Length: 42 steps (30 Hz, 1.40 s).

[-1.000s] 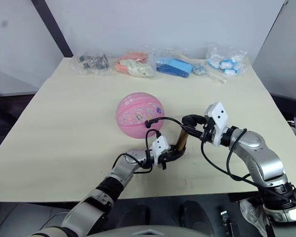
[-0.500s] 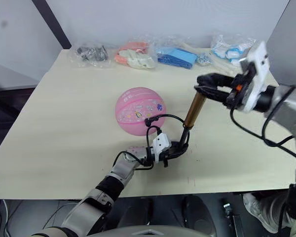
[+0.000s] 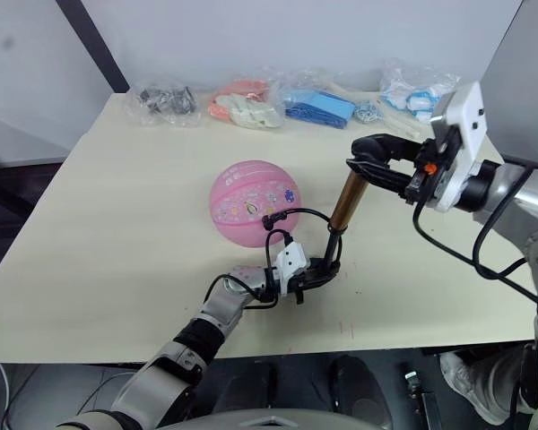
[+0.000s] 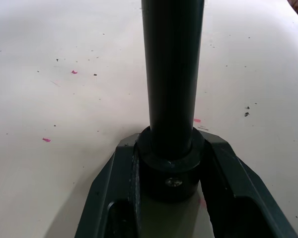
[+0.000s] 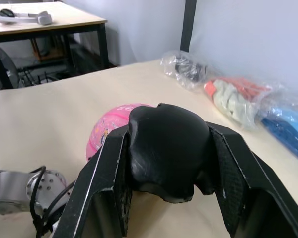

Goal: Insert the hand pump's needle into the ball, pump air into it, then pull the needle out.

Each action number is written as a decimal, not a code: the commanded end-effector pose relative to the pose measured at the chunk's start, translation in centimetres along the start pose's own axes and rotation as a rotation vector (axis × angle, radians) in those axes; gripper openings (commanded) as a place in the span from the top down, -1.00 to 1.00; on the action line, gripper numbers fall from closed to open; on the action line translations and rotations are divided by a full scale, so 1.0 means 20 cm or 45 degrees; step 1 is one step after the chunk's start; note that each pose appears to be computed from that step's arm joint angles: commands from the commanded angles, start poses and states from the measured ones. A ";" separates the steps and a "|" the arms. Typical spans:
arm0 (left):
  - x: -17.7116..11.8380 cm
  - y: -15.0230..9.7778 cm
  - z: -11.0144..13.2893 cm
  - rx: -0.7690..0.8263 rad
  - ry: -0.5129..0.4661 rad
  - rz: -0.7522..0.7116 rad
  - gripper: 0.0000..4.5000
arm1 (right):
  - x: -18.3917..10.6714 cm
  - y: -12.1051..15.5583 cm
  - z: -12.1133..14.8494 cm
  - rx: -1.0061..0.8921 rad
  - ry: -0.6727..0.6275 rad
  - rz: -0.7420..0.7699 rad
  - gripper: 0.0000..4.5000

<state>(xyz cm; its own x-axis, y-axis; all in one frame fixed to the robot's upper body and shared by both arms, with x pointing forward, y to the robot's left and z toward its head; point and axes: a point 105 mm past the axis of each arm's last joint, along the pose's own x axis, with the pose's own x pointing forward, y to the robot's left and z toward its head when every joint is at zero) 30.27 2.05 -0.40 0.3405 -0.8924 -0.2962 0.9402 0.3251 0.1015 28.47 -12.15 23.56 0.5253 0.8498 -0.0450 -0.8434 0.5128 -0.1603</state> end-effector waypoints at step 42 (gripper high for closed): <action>-0.12 -0.10 -0.35 -0.193 0.294 -0.001 0.51 | -0.12 -0.06 0.31 -0.074 -0.012 -0.094 0.27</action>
<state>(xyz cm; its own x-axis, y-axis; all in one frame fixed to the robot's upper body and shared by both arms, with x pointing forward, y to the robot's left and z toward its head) 30.10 1.86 0.31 0.3391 -0.9009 -0.2707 0.9406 0.3191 0.1163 28.21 -13.39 27.13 0.5538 0.8261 -0.1042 -0.8311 0.5410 -0.1287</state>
